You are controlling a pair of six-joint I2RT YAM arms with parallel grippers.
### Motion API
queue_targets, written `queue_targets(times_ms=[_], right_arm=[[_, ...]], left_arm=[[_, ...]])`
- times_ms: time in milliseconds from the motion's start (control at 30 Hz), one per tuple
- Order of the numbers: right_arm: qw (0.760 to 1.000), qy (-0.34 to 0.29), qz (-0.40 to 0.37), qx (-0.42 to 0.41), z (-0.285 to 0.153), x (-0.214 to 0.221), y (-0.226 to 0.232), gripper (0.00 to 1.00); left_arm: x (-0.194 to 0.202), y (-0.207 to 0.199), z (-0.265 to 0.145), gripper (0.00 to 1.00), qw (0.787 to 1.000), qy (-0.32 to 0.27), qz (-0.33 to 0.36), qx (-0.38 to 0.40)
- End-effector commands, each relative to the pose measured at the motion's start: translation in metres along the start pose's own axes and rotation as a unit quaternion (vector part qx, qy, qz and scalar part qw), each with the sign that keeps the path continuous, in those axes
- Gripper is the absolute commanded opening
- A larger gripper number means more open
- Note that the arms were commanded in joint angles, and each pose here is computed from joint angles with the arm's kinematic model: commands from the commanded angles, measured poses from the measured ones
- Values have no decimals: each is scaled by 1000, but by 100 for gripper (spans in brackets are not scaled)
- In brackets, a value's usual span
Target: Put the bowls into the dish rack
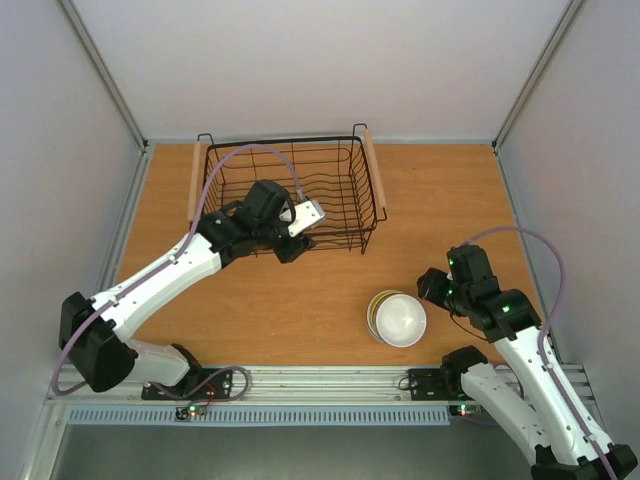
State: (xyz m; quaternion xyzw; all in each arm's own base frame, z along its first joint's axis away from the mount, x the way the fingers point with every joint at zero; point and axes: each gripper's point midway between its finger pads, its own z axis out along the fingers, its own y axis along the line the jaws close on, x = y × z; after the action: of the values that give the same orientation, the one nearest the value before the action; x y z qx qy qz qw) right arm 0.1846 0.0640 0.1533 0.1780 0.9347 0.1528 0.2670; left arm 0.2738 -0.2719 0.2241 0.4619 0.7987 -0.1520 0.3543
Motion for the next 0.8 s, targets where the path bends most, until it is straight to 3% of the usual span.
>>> queue_targets(times_ms=[0, 267, 767], right_arm=[[999, -21, -23, -31, -19, -11, 15, 52], [998, -11, -39, -54, -62, -12, 28, 33], [988, 112, -106, 3, -79, 21, 11, 38]], left_arm=[[-7, 1, 8, 52, 1000, -3, 4, 3], [-4, 4, 8, 52, 1000, 0, 4, -6], [-5, 4, 9, 54, 1000, 4, -1, -3]])
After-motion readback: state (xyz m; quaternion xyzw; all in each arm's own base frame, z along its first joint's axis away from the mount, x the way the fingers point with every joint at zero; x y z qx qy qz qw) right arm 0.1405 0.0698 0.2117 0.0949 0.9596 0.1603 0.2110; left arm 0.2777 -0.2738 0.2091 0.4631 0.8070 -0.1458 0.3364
